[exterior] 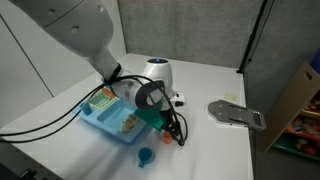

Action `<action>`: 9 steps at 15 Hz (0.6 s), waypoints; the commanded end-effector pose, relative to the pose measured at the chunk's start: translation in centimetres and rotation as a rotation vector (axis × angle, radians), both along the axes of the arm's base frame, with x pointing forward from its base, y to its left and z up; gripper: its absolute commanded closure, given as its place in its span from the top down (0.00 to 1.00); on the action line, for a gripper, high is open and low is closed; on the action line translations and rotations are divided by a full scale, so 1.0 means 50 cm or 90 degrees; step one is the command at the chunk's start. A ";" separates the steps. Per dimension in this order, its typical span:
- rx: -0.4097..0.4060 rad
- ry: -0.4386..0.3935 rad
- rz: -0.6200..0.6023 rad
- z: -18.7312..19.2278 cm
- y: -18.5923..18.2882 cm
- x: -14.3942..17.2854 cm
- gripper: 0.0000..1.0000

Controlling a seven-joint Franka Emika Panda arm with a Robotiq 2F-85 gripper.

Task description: Move the orange cup to the right side of the blue cup

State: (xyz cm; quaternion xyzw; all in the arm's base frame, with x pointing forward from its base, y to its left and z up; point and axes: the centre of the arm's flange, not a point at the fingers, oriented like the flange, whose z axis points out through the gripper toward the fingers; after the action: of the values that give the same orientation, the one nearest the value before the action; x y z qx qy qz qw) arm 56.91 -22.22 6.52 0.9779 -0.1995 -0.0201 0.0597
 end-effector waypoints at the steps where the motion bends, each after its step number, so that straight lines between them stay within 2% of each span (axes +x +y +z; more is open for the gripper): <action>1: 0.001 -0.001 0.023 -0.008 -0.010 0.019 1.00; 7: 0.002 0.010 0.022 -0.026 -0.015 0.027 1.00; 9: 0.004 0.012 0.022 -0.029 -0.017 0.029 0.74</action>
State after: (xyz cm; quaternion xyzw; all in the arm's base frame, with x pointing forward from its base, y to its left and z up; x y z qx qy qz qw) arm 57.52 -22.41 5.27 0.9790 -0.1928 -0.0227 0.0617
